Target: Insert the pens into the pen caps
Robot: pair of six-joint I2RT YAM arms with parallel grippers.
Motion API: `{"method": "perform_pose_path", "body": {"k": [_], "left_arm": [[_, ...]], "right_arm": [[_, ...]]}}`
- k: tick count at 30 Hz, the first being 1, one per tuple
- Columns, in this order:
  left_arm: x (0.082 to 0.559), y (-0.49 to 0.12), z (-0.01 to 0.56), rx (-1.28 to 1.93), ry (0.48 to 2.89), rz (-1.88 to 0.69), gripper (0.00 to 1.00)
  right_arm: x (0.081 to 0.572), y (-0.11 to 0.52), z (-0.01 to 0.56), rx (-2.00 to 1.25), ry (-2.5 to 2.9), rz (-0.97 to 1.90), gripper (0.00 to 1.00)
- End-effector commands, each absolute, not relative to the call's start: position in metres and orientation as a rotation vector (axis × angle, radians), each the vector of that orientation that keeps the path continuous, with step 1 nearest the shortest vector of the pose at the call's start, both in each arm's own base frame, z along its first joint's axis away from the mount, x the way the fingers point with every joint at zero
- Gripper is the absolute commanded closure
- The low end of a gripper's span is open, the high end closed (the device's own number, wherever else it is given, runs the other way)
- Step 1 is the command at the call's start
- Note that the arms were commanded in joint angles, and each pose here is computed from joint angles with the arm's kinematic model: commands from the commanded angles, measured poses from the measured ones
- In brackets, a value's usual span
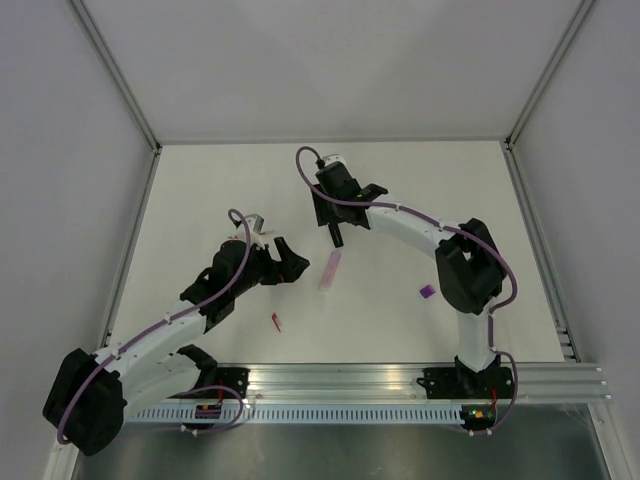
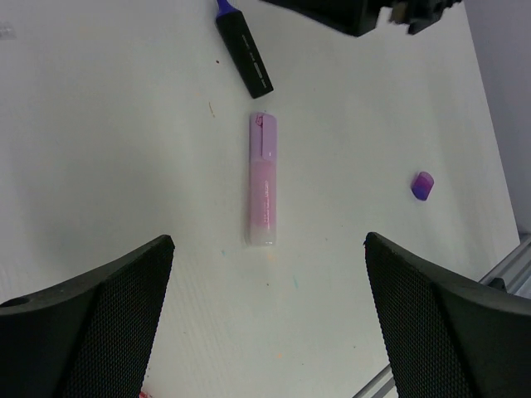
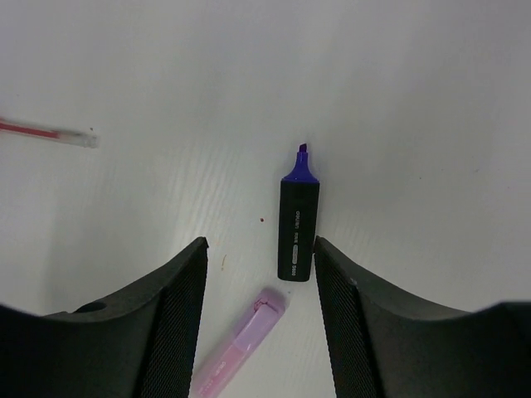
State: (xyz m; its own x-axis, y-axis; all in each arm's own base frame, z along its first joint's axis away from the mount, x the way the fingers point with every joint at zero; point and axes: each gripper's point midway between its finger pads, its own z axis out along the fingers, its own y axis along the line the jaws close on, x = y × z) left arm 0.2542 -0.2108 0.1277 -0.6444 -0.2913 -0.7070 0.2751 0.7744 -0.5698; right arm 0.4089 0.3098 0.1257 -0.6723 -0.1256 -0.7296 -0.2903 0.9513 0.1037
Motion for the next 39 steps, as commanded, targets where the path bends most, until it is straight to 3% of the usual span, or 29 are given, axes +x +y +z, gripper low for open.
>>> {"method": "perform_pose_path", "body": {"k": [1,12,28,39], "left_arm": [[0.267,-0.203,0.161,-0.072,1.954,-0.834,0.01],[0.264,-0.174,0.182,-0.151,1.820,-0.766,0.00],[0.264,-0.164,0.191,-0.161,1.781,-0.729,0.00],[0.262,-0.167,0.190,-0.142,1.779,-0.742,0.01]], "right_arm": [[0.411,0.303,0.099,-0.342,2.413,0.176,0.41],[0.418,0.297,0.045,-0.387,2.518,0.141,0.47],[0.433,0.301,0.014,-0.429,2.576,0.078,0.52],[0.428,0.290,0.016,-0.429,2.613,0.056,0.67]]}}
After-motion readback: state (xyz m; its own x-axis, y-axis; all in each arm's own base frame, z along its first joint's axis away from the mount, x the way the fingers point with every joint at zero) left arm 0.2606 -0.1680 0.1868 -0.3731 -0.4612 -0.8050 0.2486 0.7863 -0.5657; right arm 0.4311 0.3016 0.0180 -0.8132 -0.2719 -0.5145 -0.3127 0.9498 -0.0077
